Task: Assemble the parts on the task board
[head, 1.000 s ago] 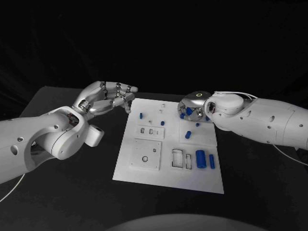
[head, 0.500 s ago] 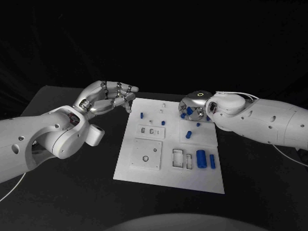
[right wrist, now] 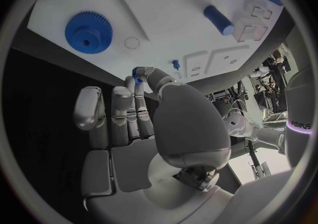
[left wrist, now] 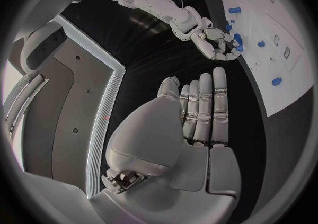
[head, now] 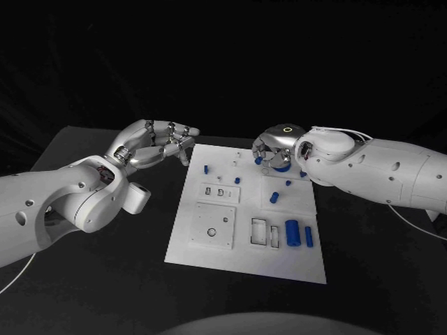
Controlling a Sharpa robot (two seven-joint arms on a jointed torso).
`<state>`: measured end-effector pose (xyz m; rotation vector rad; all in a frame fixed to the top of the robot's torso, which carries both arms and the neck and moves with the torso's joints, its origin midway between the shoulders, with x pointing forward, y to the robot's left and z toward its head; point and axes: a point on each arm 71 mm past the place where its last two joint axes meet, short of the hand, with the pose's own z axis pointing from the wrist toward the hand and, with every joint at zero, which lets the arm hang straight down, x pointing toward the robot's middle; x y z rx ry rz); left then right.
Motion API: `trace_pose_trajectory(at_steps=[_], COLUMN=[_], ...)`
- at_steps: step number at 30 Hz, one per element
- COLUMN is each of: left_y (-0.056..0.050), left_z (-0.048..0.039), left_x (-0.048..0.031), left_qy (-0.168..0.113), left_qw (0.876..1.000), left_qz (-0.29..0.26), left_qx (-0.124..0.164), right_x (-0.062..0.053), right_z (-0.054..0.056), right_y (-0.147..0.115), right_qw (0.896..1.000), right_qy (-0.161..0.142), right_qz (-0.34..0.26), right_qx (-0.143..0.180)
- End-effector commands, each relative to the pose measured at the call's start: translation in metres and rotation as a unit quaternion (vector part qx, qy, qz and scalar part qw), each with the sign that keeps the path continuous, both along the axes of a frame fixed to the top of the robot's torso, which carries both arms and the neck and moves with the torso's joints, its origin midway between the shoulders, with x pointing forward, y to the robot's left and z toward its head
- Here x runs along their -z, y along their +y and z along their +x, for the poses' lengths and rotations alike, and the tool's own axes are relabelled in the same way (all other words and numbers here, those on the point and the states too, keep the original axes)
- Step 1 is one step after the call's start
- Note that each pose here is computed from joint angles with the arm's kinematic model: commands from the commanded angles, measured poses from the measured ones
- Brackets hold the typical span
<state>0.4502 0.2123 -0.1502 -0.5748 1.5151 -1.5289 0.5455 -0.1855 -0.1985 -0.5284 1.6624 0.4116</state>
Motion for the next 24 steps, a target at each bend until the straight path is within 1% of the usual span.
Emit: trace_pose_trajectory(at_steps=[1, 8, 9, 16, 24], left_y=[-0.002, -0.002, -0.002, -0.003, -0.002], left_z=[-0.0004, -0.0009, -0.0011, -0.0023, -0.0032], left_x=[-0.0005, -0.0006, -0.0007, -0.0014, -0.0020], left_qy=[-0.001, 0.001, 0.001, 0.001, 0.001], left_qw=[1.000, 1.000, 1.000, 1.000, 1.000], left_qz=[0.000, 0.000, 0.001, 0.001, 0.001], left_qx=[0.004, 0.003, 0.003, 0.002, 0.000], right_x=[-0.004, -0.009, -0.010, -0.011, -0.012], right_z=[0.004, 0.016, 0.019, 0.030, 0.037], right_y=[0.007, 0.021, 0.024, 0.031, 0.033], right_qw=[1.000, 1.000, 1.000, 1.000, 0.999], right_qy=[0.001, -0.002, -0.002, -0.006, -0.011], right_qz=[0.024, 0.022, 0.019, 0.009, 0.004], right_qx=[0.005, 0.009, 0.011, 0.019, 0.031])
